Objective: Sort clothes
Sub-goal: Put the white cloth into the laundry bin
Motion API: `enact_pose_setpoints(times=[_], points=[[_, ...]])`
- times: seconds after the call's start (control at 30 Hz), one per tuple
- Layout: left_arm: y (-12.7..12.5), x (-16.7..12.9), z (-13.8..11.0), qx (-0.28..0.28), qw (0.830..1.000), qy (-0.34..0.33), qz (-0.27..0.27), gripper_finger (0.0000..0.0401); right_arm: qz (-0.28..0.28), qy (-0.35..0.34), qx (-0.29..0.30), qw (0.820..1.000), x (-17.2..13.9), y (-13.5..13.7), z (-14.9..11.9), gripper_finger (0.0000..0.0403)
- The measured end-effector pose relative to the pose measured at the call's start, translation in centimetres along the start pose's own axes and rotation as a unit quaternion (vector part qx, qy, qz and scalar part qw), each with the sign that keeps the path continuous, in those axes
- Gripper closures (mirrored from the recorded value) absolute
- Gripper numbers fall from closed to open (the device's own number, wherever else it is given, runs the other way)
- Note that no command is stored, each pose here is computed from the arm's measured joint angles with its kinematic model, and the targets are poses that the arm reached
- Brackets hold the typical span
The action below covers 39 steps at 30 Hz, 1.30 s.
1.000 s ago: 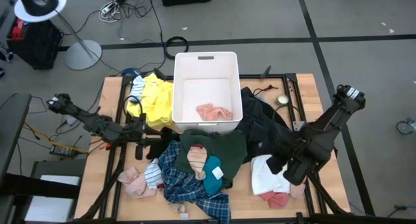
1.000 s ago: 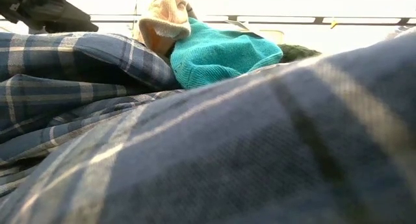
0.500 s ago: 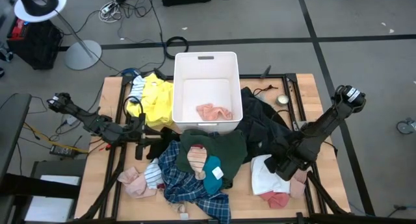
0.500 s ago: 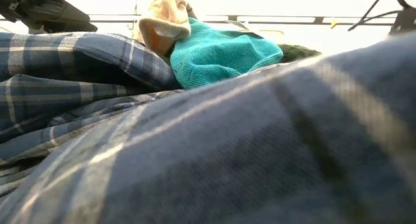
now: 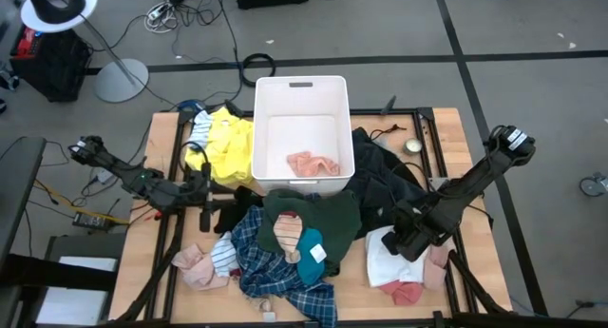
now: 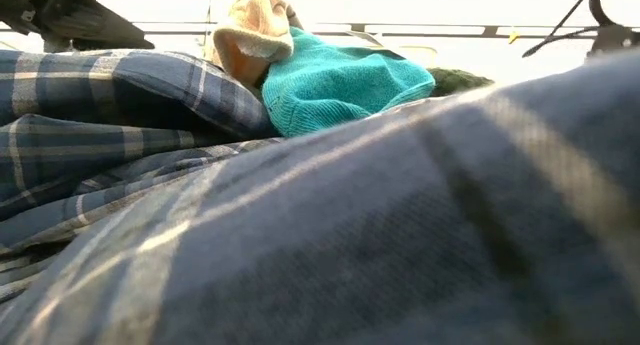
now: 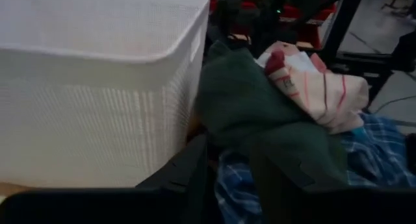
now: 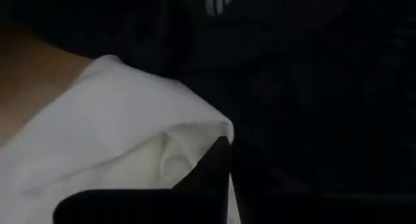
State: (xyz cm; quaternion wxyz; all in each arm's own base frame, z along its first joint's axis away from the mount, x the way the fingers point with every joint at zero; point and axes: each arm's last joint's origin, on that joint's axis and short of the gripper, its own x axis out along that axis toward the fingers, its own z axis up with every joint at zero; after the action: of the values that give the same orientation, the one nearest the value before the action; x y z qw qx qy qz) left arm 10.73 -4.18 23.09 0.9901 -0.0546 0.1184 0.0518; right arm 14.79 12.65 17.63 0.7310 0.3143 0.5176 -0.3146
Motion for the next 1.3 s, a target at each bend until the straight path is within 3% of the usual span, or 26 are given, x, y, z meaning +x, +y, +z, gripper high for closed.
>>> enact_pose_setpoints(times=[0.5,0.9,1.1,1.3], points=[[0.2,-0.8,1.7,0.032,0.999,0.003,0.012,0.0282,0.02,-0.082,-0.031,0.996,-9.8,3.2,3.3,0.0401],[0.3,-0.8,1.4,0.04,0.999,0.017,0.015,0.0282,0.08,-0.214,-0.106,0.968,-16.8,5.0,10.7,0.0402],[0.4,-0.9,1.3,0.044,0.998,0.022,0.024,0.0282,0.136,-0.32,-0.151,0.926,-20.3,6.0,15.5,0.0403],[0.4,-0.9,1.3,0.044,0.998,0.021,0.031,0.0282,0.182,-0.471,-0.194,0.841,-23.9,6.5,20.2,0.0403]])
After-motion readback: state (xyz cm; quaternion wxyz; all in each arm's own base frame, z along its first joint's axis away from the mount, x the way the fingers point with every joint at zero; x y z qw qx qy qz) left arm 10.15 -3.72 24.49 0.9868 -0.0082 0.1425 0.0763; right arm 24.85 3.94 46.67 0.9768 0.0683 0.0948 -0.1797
